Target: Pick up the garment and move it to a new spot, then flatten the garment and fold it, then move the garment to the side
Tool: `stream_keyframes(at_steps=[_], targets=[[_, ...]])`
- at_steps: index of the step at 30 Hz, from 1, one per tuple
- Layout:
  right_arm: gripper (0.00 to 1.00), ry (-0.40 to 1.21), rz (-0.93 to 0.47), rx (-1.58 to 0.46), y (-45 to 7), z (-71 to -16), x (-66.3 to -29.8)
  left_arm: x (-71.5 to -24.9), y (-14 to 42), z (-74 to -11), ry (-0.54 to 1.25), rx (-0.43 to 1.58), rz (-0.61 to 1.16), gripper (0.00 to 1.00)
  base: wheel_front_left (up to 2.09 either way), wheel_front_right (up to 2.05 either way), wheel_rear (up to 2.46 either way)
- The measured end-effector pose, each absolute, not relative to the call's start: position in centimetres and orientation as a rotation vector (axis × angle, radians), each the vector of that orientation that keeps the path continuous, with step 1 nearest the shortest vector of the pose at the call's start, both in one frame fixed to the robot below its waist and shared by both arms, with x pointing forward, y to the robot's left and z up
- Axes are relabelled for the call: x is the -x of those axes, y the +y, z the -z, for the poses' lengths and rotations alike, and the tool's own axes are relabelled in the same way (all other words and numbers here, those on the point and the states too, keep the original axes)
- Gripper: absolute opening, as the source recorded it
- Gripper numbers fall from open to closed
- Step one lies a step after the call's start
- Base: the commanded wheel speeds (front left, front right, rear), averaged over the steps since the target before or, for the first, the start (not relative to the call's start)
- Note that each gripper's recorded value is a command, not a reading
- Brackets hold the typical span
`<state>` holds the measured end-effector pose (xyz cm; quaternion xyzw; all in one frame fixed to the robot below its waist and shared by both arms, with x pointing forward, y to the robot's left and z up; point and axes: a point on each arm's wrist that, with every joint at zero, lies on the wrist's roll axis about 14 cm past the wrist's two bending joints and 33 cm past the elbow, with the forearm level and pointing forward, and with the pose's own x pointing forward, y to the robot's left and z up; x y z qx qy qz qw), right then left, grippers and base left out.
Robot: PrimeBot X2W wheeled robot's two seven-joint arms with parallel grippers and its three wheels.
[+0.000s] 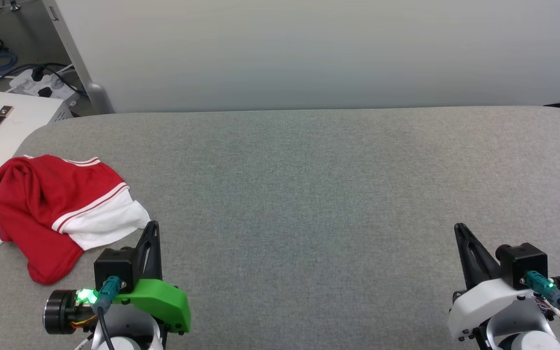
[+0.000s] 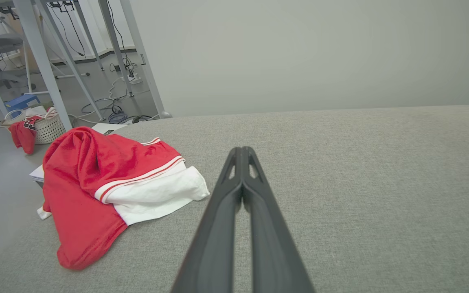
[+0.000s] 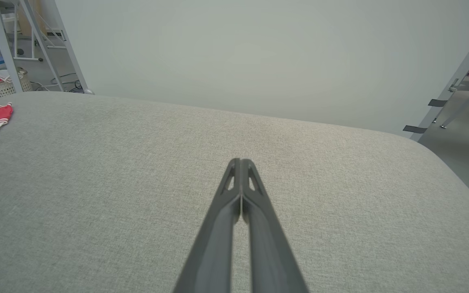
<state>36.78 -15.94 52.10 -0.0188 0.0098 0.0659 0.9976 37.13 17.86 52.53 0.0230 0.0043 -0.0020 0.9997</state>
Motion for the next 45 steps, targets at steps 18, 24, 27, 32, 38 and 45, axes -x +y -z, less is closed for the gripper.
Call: stream_keyframes(at_steps=[18, 24, 27, 32, 38, 45], targets=[[0.0, 0.02, -0.132, 0.038, -15.9, -52.1, -36.8, -37.1, 17.9, -52.5, 0.009, -0.046, 0.004, 0.0, 0.0, 0.0, 0.0], [1.0, 0.021, -0.132, 0.036, -15.9, -52.1, -36.8, -37.1, 17.9, -52.5, 0.009, -0.046, 0.004, 1.0, 0.0, 0.0, 0.0], [1.0, 0.023, -0.13, 0.034, -16.0, -52.0, -36.8, -37.1, 17.9, -52.4, 0.011, -0.045, 0.004, 1.0, 0.0, 0.0, 0.0], [1.0, 0.023, -0.114, 0.025, -16.5, -51.8, -36.8, -37.1, 18.0, -52.1, 0.015, -0.03, 0.002, 1.0, 0.0, 0.0, 0.0], [1.0, 0.019, -0.104, 0.022, -16.9, -51.8, -36.8, -37.1, 18.1, -52.0, 0.011, -0.019, -0.001, 1.0, 0.0, 0.0, 0.0], [1.0, 0.001, -0.099, 0.014, -17.0, -52.0, -36.8, -37.1, 18.1, -51.8, 0.007, -0.002, -0.003, 1.0, 0.0, 0.0, 0.0]])
